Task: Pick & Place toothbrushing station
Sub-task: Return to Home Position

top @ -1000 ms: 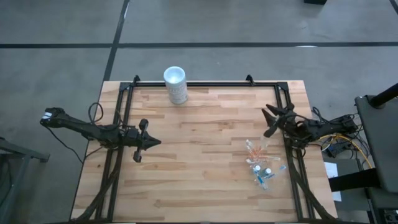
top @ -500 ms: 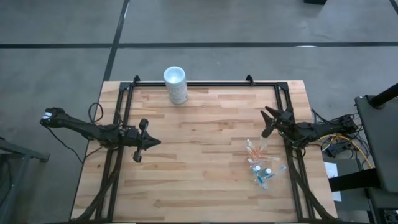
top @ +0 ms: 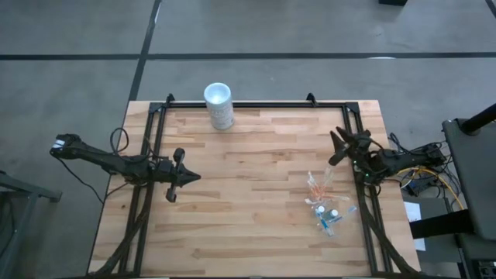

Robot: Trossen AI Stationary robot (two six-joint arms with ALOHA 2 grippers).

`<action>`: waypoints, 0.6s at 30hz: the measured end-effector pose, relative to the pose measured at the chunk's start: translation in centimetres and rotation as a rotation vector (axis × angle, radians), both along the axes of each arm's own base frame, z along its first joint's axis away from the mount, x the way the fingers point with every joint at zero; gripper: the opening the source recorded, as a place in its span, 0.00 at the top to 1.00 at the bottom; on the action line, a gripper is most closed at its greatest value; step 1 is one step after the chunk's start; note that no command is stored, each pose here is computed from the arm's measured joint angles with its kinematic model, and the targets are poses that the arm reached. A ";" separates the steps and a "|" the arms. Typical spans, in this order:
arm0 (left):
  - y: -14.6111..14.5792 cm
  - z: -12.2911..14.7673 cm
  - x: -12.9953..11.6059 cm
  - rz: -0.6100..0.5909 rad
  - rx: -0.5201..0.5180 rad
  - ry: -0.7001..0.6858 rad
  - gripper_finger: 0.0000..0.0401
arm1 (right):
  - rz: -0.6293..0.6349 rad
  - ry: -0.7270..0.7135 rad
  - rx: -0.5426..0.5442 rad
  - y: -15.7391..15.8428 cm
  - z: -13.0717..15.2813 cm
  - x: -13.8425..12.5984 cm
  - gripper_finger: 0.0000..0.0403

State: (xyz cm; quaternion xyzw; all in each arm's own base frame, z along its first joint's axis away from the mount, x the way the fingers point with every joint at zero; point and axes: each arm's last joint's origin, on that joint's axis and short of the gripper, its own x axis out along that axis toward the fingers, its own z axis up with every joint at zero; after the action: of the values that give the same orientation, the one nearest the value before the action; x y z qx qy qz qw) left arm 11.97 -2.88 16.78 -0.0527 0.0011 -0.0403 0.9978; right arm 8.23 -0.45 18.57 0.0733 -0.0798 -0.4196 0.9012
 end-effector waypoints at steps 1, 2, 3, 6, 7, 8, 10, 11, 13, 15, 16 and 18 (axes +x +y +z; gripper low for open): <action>0.0 0.0 0.0 0.000 0.000 0.000 0.96 | -0.025 0.009 -0.008 0.0 0.1 -0.1 0.63; 0.0 0.0 0.0 0.000 0.000 0.000 0.96 | -0.046 0.029 -0.019 -0.1 0.1 -0.1 0.63; 0.0 0.0 0.0 0.000 0.000 0.000 0.96 | -0.061 0.051 -0.031 -0.1 0.0 -0.1 0.63; 0.0 0.0 0.0 0.000 0.000 0.000 0.95 | -0.068 0.106 -0.059 -0.1 -0.2 -0.1 0.63; 0.0 0.0 0.0 0.000 0.000 0.000 0.96 | -0.068 0.114 -0.062 -0.1 -0.2 -0.1 0.63; 0.0 0.0 0.0 0.000 0.000 0.000 0.96 | -0.068 0.122 -0.063 -0.1 -0.3 -0.1 0.63; 0.0 0.0 0.0 0.000 0.000 0.000 0.96 | -0.067 0.130 -0.060 -0.1 -0.5 -0.1 0.63; 0.0 0.0 0.0 0.000 0.000 0.000 0.96 | -0.066 0.127 -0.053 -0.1 -0.6 0.0 0.63; 0.0 0.0 0.0 0.000 0.000 0.000 0.96 | -0.067 0.114 -0.033 -0.1 -0.7 0.0 0.63; 0.0 0.0 0.0 0.000 0.000 0.000 0.95 | -0.070 0.114 -0.018 -0.1 -1.0 0.0 0.63; 0.0 0.0 0.0 0.000 0.000 0.000 0.95 | -0.078 0.117 -0.011 -0.1 -1.1 0.0 0.63; 0.0 0.0 0.0 -0.001 0.000 0.000 0.96 | -0.104 0.126 0.001 -0.1 -1.4 -0.1 0.63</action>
State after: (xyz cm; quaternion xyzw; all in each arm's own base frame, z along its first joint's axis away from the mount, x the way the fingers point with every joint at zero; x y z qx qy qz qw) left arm 11.97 -2.88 16.77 -0.0527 0.0012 -0.0406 0.9978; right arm 8.14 -0.60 17.15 0.0430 -0.0266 -0.4695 0.8815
